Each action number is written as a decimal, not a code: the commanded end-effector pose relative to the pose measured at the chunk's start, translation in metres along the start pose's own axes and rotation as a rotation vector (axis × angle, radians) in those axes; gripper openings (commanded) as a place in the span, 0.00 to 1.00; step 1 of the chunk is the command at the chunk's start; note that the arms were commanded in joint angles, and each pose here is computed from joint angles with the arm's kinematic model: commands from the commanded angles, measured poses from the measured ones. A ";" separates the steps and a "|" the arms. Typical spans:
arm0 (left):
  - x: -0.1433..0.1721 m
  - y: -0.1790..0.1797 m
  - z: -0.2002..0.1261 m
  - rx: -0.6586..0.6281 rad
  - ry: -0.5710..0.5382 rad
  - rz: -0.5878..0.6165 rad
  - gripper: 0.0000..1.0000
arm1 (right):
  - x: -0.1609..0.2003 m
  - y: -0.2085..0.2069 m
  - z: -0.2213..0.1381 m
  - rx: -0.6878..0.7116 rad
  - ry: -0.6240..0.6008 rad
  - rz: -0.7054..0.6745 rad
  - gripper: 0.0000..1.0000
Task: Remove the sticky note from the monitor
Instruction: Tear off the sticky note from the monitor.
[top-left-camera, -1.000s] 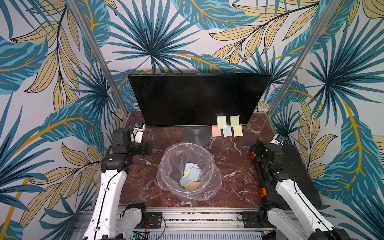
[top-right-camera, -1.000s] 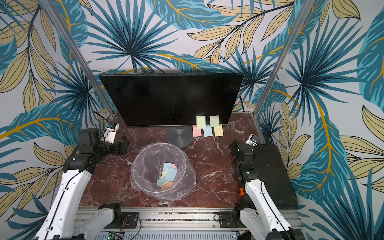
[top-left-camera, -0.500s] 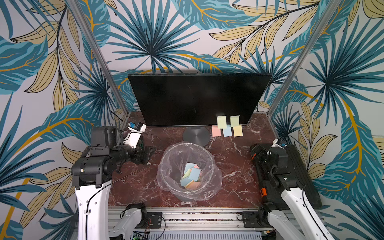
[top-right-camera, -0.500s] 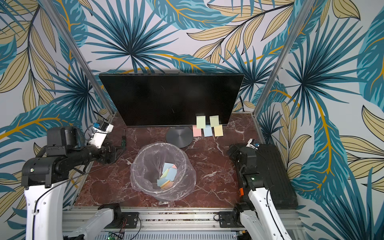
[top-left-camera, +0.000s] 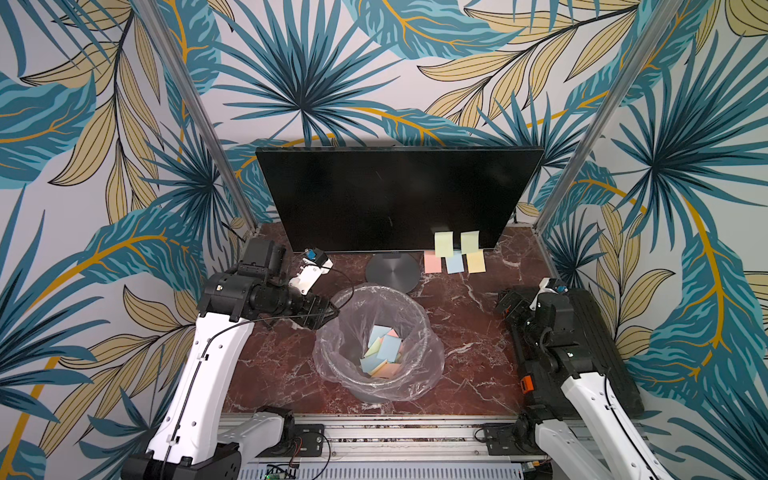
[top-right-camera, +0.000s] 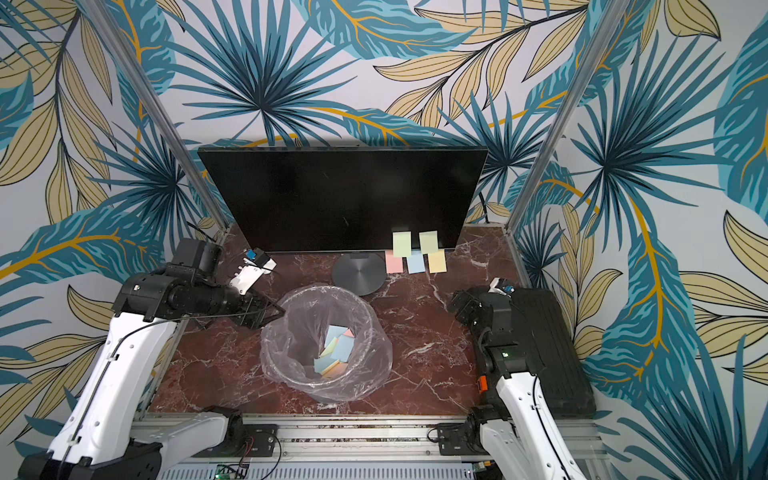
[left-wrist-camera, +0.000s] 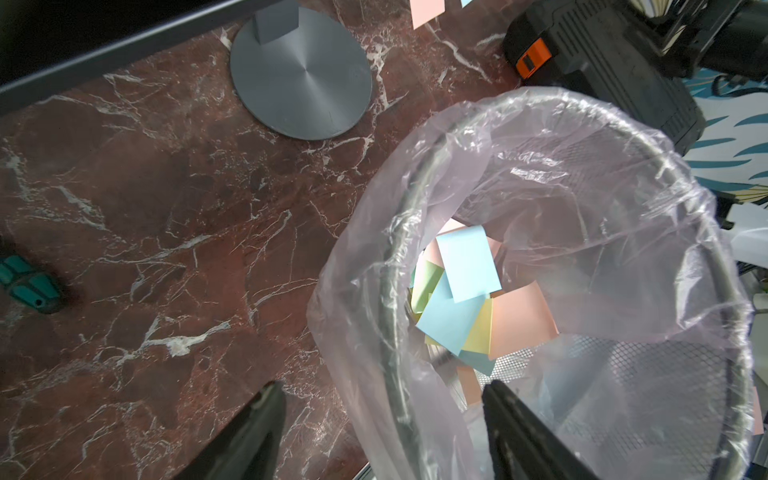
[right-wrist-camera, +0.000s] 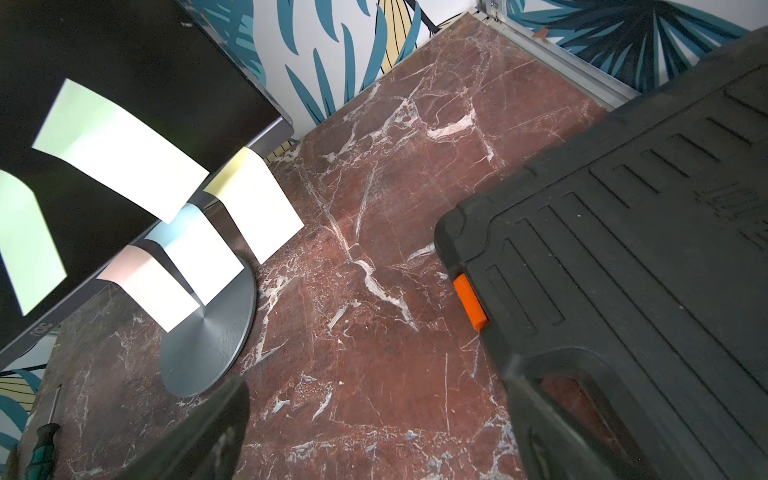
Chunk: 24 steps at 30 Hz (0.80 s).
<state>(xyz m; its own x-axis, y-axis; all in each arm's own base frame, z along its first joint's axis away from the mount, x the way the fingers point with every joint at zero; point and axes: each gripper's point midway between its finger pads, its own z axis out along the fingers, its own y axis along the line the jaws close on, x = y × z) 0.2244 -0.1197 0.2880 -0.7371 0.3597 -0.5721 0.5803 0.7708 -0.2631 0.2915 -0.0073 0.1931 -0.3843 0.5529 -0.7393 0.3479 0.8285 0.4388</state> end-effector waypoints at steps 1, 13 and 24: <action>-0.002 0.009 0.015 -0.063 0.034 0.033 0.78 | -0.002 0.000 -0.005 0.007 0.004 -0.012 0.99; 0.001 0.017 0.049 -0.108 0.109 0.096 0.62 | -0.003 0.017 -0.016 -0.081 0.024 -0.023 0.99; 0.003 0.010 0.056 -0.066 0.136 0.096 0.50 | -0.010 0.050 -0.027 -0.226 0.064 0.008 1.00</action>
<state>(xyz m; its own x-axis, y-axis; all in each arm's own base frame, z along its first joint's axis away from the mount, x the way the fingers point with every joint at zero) 0.2488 -0.1369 0.2424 -0.7250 0.4911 -0.4828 0.6177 0.7738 -0.1404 0.2891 0.0238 0.2227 -0.4350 0.5524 -0.7111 0.1900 0.8282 0.5272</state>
